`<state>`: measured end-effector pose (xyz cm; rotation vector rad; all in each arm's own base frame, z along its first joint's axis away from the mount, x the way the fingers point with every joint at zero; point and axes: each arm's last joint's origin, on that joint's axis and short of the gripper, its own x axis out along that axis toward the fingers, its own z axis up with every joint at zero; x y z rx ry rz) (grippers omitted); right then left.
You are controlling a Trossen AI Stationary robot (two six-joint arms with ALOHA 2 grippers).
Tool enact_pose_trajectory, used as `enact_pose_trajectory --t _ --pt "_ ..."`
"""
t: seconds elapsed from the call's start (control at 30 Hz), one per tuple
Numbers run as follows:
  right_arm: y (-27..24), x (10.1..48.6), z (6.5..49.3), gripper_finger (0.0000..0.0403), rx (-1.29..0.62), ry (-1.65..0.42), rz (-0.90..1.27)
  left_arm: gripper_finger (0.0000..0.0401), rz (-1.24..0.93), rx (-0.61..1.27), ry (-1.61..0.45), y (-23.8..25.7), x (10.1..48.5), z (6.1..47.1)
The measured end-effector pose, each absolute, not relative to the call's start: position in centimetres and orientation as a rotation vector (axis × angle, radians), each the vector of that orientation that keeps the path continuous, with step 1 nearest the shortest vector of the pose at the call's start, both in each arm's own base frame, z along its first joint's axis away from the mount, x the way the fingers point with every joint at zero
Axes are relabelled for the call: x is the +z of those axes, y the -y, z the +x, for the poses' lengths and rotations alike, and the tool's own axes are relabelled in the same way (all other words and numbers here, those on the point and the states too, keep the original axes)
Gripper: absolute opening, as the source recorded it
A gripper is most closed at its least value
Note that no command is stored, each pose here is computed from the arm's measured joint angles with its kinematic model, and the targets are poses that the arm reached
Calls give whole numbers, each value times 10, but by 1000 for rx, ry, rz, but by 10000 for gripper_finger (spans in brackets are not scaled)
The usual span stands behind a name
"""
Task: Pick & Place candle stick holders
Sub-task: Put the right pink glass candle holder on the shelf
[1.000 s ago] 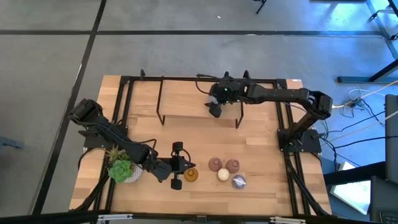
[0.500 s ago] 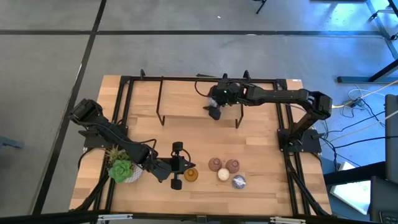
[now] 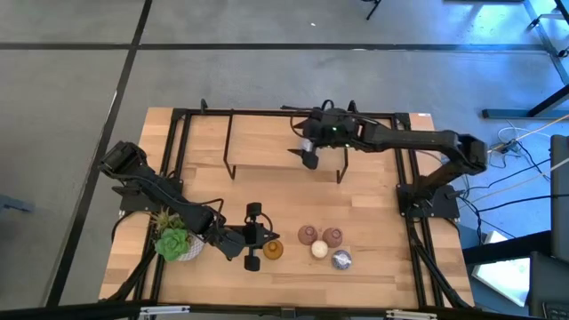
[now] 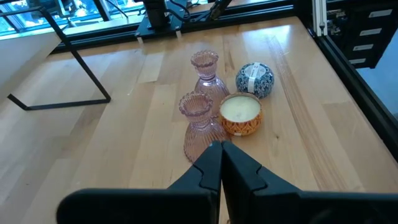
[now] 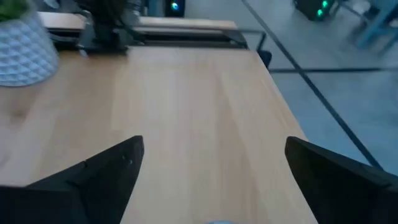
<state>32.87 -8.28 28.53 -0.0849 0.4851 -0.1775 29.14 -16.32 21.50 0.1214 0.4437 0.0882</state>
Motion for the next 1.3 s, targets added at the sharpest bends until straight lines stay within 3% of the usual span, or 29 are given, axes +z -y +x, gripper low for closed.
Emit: enact_pose_trajectory --t 0.1,0.3,0.43,0.73,1.03,1.3 --pt "65 299 317 393 -86 -479 -72 2 122 87 -445 163 215 291" --pt "9 324 282 392 361 -477 -118 2 107 89 -457 165 213 290" --pt "-34 326 260 392 485 -425 -172 2 97 96 -459 165 213 289" --pt "-97 275 221 392 381 -329 -173 2 102 109 -452 167 213 288" --pt "-100 218 201 392 247 -452 -7 2 106 121 -453 163 213 290" --pt "-117 203 183 392 160 -482 27 2 105 131 -454 159 213 292"
